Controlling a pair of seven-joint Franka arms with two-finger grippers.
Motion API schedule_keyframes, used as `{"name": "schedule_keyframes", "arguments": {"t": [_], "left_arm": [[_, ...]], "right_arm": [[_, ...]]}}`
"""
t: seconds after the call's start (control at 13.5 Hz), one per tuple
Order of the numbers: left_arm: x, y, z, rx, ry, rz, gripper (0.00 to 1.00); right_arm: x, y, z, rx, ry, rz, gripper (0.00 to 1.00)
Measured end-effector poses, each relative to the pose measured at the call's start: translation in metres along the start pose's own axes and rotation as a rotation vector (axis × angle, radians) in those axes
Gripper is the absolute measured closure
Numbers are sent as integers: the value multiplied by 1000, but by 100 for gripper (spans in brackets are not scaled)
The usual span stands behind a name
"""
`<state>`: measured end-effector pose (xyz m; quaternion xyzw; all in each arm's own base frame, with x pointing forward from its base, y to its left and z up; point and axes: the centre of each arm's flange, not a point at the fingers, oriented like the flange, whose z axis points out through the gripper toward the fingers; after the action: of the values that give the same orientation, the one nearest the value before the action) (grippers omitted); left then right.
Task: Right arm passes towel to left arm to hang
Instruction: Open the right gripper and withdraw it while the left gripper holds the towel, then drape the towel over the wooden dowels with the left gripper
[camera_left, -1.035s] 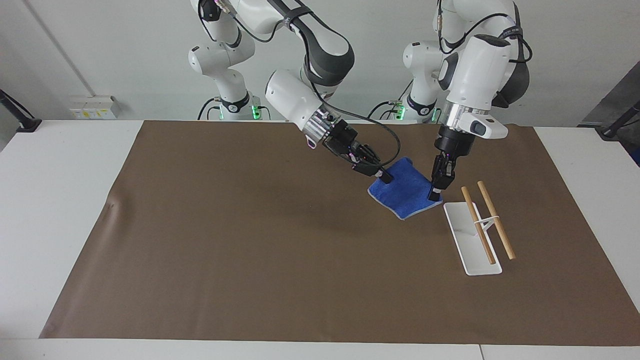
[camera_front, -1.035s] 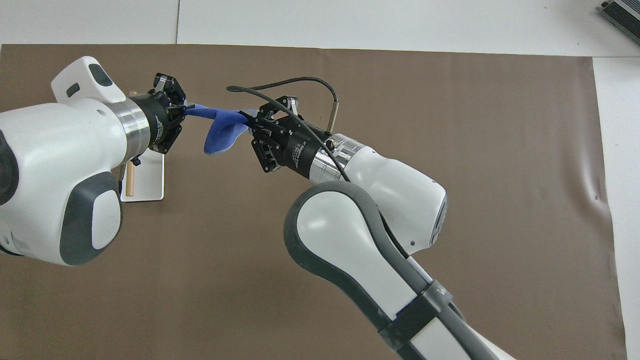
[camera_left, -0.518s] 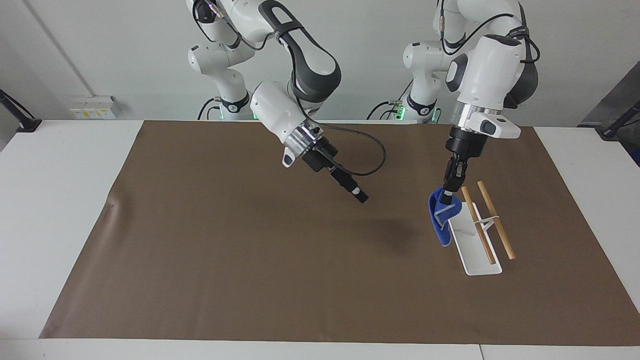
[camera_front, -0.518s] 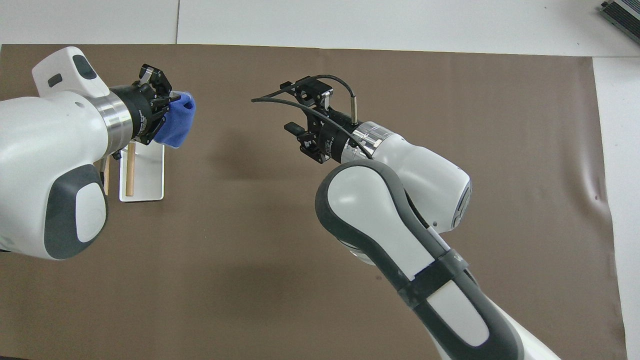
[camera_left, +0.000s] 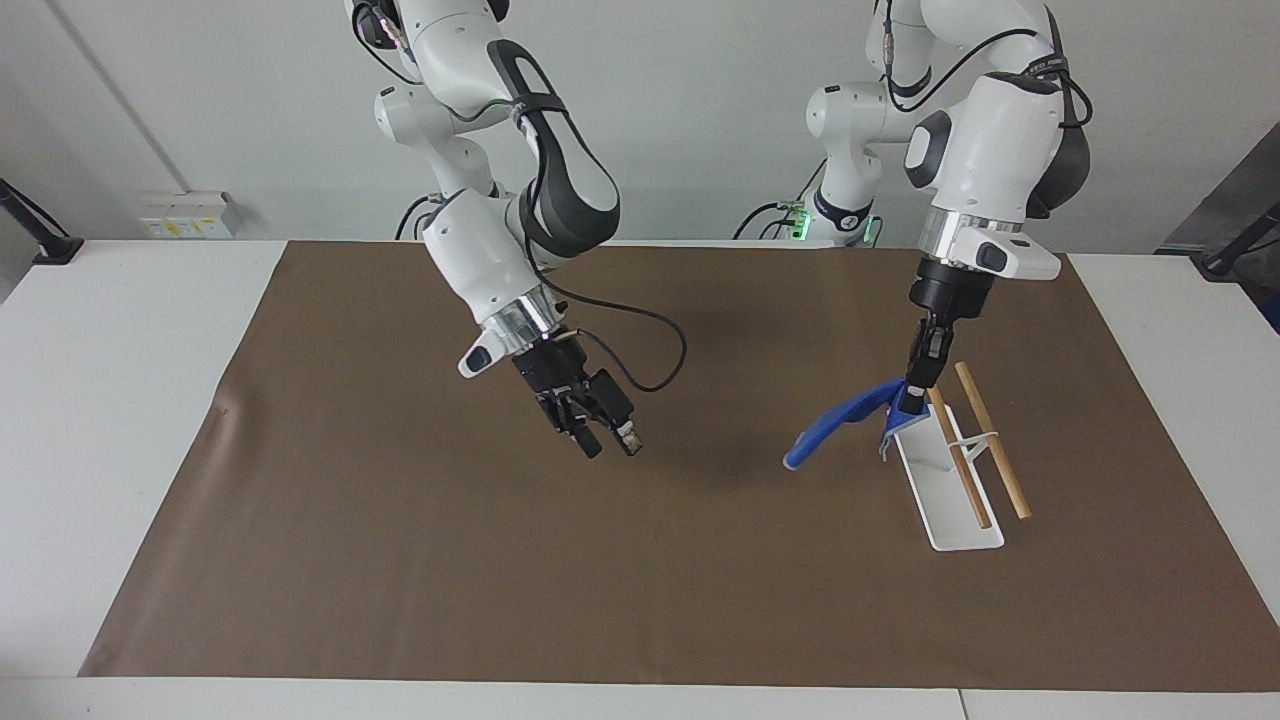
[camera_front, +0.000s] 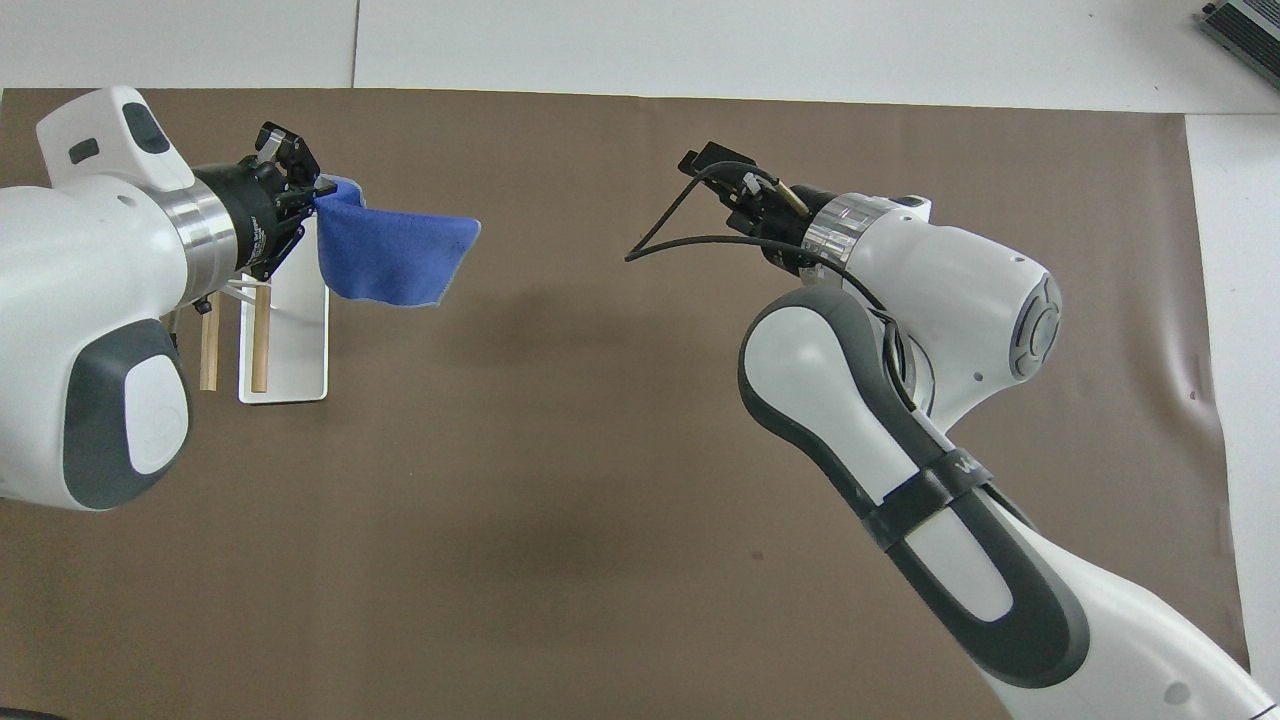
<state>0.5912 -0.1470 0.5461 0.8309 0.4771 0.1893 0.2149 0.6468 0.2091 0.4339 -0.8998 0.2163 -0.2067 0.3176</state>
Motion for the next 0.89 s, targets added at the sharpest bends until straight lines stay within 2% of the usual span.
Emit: {"name": "schedule_keyframes", "arguments": {"t": [0.22, 0.37, 0.59, 0.89], "left_arm": [[38, -16, 4, 44, 23, -16, 98], [65, -30, 3, 82, 35, -8, 98], [90, -45, 3, 121, 44, -27, 98], [112, -59, 1, 162, 63, -38, 98]], "right_arm": [[31, 29, -13, -238, -56, -297, 0], [43, 38, -24, -371, -109, -415, 0], [73, 39, -72, -504, -180, -438, 0], [91, 35, -145, -561, -212, -385, 0]]}}
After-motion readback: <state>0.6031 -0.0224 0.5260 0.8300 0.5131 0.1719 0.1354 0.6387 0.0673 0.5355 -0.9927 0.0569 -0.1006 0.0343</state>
